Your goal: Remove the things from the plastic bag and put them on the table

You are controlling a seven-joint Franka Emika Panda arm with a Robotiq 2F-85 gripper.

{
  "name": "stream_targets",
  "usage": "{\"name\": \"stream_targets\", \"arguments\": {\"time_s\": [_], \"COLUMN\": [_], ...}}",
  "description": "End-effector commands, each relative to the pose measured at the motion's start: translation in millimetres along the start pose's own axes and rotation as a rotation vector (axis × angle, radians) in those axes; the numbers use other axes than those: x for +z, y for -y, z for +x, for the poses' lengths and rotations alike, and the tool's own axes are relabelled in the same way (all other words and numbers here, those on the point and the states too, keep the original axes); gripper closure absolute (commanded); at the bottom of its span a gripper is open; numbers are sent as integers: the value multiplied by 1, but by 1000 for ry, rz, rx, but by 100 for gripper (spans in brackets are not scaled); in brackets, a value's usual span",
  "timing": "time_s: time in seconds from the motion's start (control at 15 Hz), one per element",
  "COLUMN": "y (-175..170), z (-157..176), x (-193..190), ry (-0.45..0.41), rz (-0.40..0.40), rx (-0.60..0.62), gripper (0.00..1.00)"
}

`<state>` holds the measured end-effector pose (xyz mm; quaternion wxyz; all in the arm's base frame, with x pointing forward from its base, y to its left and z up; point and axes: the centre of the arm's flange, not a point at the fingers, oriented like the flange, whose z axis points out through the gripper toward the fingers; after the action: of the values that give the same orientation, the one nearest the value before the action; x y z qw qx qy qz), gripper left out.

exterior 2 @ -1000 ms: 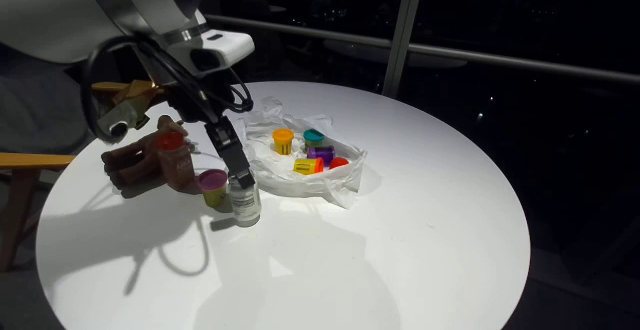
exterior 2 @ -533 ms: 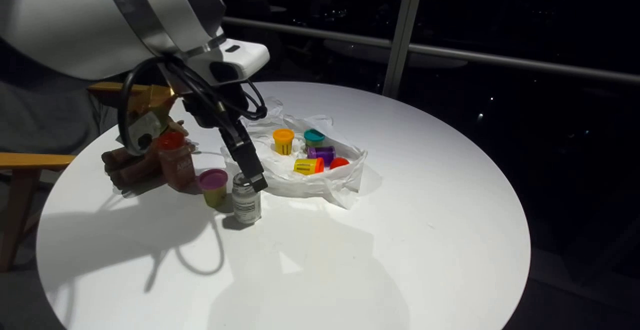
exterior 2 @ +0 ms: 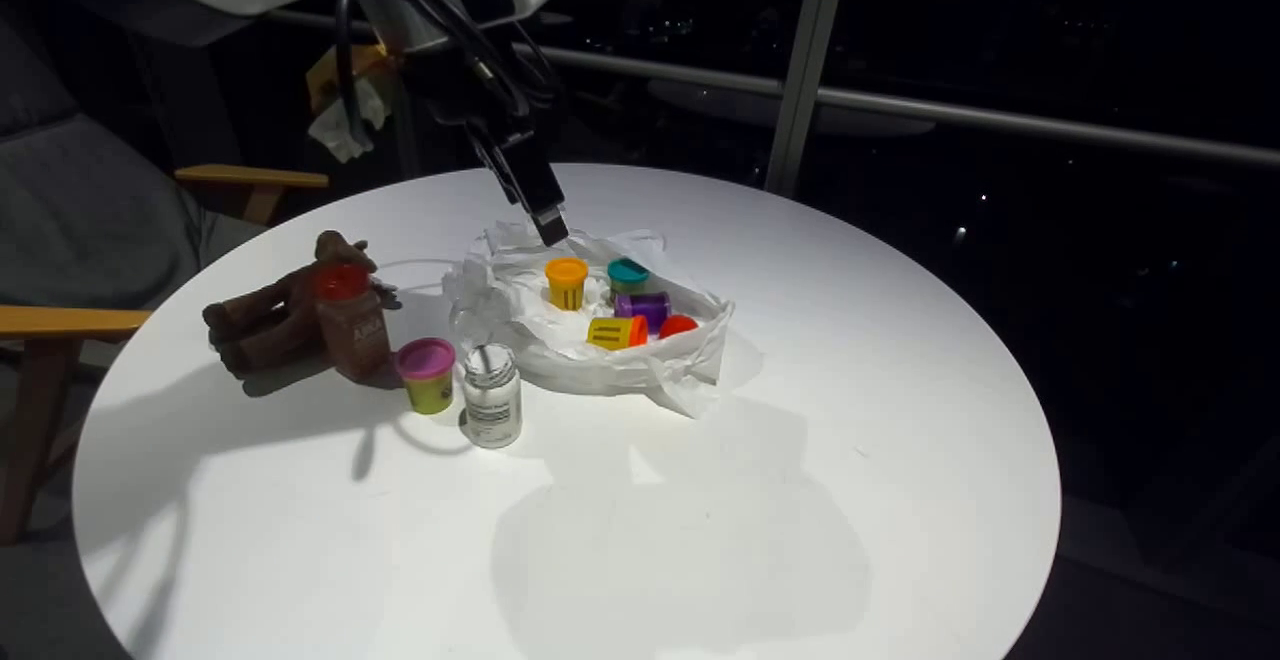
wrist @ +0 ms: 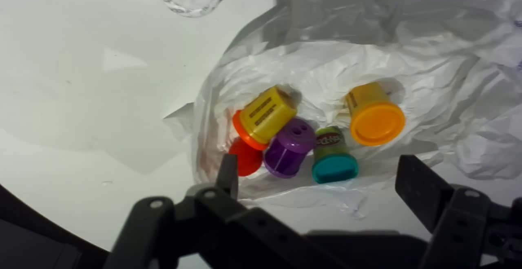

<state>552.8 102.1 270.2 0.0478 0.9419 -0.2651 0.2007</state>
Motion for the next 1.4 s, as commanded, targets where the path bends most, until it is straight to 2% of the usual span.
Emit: {"name": "stream_targets", "arguments": {"time_s": [0.0, 0.2, 0.33, 0.53, 0.8, 1.33], "y": [58, 92, 98, 102, 105, 101], "z": [45, 56, 61, 74, 83, 81], "x": [17, 54, 79, 101, 119, 137], "ry": [99, 209, 237, 252, 275, 311], "rz": [63, 71, 22, -16, -1, -18], "rx": [-74, -106, -126, -139, -144, -156], "gripper": [0, 0, 0, 0, 0, 0]}}
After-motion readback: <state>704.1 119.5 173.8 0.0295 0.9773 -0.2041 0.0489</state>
